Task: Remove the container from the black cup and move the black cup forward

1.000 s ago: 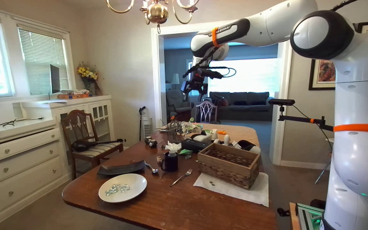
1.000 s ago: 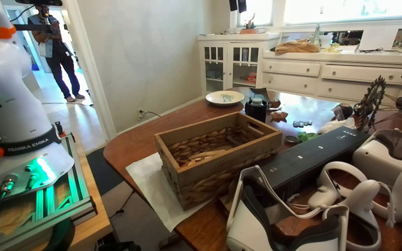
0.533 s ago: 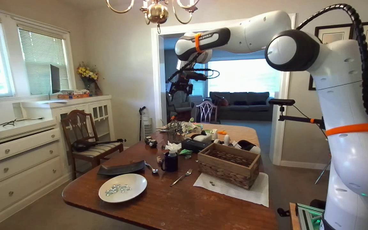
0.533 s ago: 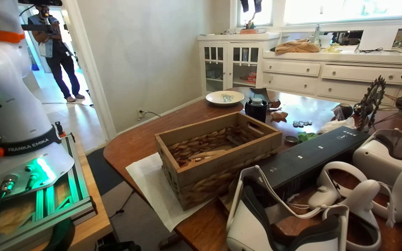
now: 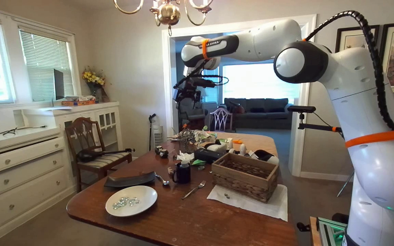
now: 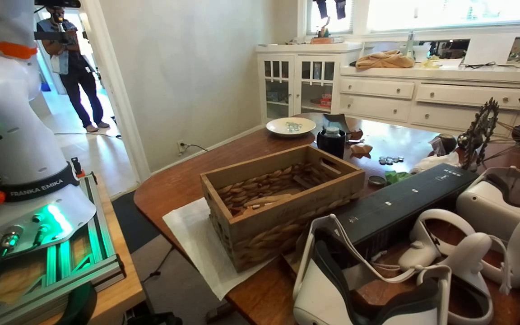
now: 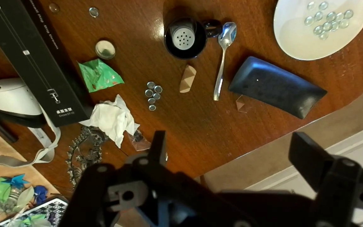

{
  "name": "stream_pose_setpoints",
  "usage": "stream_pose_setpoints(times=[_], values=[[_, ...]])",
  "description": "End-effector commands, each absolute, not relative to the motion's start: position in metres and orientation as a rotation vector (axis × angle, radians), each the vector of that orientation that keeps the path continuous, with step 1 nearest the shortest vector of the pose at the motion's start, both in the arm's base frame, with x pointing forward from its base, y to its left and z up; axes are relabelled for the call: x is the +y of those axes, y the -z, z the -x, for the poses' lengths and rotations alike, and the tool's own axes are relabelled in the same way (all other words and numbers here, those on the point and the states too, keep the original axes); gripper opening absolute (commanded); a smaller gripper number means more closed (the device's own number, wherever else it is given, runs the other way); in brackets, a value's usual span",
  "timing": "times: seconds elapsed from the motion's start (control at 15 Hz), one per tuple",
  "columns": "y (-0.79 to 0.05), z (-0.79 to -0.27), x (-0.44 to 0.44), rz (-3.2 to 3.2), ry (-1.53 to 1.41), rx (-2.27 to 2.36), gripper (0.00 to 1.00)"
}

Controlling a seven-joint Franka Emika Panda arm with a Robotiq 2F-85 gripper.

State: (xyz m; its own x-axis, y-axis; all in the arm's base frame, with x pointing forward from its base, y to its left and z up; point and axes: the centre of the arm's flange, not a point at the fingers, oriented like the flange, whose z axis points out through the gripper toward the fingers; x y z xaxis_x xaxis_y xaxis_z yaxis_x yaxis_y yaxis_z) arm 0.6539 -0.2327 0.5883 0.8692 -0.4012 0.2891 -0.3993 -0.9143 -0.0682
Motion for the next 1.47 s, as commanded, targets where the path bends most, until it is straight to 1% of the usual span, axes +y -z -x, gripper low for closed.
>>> stream_pose_setpoints(times=[0.0,0.47,0.93,1.13,1.4], values=[[-0.556,-0.658,-0.238,3.026,0.385,0.625,1.00],[-0.459,-0.682,-0.258,3.052,0.186,0.615,1.00],[-0.379,-0.691,-0.258,3.086,0.024,0.653,1.00],[-0.357,-0.695,-0.262,3.105,-0.014,0.685,1.00],[-0.354,-0.688,-0.263,3.090,-0.034,0.669,1.00]])
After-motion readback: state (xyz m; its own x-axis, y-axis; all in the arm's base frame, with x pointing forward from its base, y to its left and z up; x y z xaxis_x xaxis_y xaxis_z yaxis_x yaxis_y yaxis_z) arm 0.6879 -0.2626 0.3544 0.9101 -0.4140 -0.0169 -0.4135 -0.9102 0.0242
